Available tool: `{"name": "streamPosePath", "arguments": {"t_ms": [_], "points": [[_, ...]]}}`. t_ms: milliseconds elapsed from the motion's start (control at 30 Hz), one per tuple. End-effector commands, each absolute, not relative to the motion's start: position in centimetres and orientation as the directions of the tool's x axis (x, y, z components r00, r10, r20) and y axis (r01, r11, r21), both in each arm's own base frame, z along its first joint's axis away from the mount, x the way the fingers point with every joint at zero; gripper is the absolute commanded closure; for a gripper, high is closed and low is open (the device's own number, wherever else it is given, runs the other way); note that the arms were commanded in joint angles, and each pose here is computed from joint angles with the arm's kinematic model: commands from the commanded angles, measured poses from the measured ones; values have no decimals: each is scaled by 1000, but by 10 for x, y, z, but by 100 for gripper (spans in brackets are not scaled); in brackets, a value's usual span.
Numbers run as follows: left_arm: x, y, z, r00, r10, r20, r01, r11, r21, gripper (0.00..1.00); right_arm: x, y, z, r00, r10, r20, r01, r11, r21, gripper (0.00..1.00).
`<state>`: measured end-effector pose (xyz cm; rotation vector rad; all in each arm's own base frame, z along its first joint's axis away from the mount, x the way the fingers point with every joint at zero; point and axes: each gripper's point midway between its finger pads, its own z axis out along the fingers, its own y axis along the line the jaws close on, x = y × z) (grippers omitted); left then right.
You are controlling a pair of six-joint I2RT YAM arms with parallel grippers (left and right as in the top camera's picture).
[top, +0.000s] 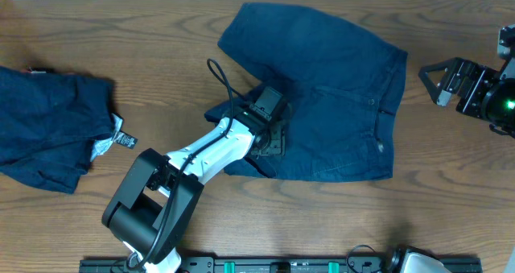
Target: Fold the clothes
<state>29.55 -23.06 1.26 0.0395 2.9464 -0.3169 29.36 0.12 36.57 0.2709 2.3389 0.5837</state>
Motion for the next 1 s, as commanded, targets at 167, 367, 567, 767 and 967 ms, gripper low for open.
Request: {"name": "streamPosePath", "arguments": {"t_ms": [167, 367, 567, 767, 967], "points": [[303, -237, 13, -979, -30, -203, 19, 971, -236, 30, 294, 3, 371, -726, 326, -605, 8, 884, 467, 1], [280, -214, 3, -993, -22, -114, -7, 991, -135, 31, 293, 3, 371, -730, 320, -604, 4, 886, 464, 1], [288, -189, 2, -988, -36, -152, -32, 999, -31, 27, 292, 4, 370, -732, 318, -602, 4, 886, 463, 1], [315, -201, 8, -967, -70, -247, -45, 993, -107, 27, 292, 4, 369, -735, 315, -600, 3, 887, 462, 1], [324, -207, 4, -958, -98, -270, -63, 989, -133, 28, 292, 4, 369, -735, 315, -600, 3, 887, 462, 1]]}}
